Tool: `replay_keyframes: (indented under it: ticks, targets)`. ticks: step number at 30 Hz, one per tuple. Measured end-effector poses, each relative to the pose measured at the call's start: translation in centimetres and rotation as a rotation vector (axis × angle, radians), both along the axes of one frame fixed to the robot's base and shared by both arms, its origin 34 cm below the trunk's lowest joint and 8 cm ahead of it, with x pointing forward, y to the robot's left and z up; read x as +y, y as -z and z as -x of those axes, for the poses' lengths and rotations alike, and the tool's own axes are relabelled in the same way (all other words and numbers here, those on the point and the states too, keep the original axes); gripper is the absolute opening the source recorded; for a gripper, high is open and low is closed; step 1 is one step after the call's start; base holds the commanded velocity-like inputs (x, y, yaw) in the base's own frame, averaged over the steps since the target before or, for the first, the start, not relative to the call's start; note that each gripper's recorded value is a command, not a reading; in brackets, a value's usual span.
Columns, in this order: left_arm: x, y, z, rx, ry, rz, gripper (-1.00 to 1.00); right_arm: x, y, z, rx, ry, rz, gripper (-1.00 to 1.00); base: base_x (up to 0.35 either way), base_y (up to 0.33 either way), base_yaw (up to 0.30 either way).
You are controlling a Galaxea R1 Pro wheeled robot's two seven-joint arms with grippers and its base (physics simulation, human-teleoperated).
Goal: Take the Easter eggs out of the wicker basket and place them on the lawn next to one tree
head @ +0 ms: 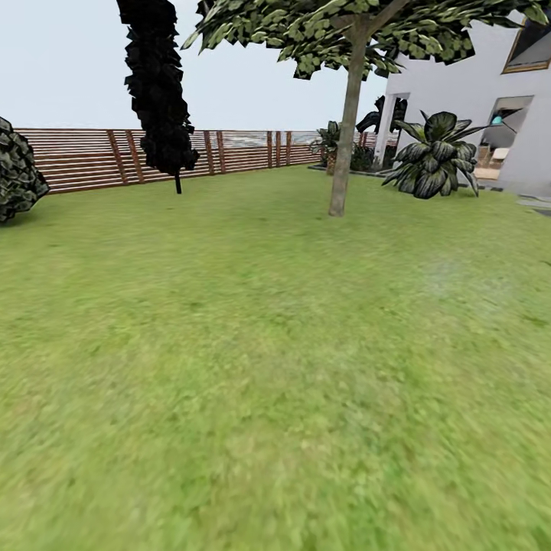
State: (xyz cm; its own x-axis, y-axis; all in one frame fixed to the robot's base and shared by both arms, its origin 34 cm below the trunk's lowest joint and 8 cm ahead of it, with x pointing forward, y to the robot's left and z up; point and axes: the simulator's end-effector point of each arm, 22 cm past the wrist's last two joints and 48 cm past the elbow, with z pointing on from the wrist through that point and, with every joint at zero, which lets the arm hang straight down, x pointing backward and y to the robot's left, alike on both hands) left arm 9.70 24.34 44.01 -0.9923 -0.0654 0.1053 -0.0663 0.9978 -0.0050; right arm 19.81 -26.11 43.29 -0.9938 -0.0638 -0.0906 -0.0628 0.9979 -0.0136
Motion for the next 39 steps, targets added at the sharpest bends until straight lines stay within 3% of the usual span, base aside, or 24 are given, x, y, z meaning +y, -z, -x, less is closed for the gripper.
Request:
replay_keyframes:
  ticks: [39]
  targets:
    - [0.05,0.00,-0.02,0.000,-0.001,-0.001,1.00,-0.04,0.01,0.20,0.005,0.013,0.001,1.00,0.339,0.000,0.000]
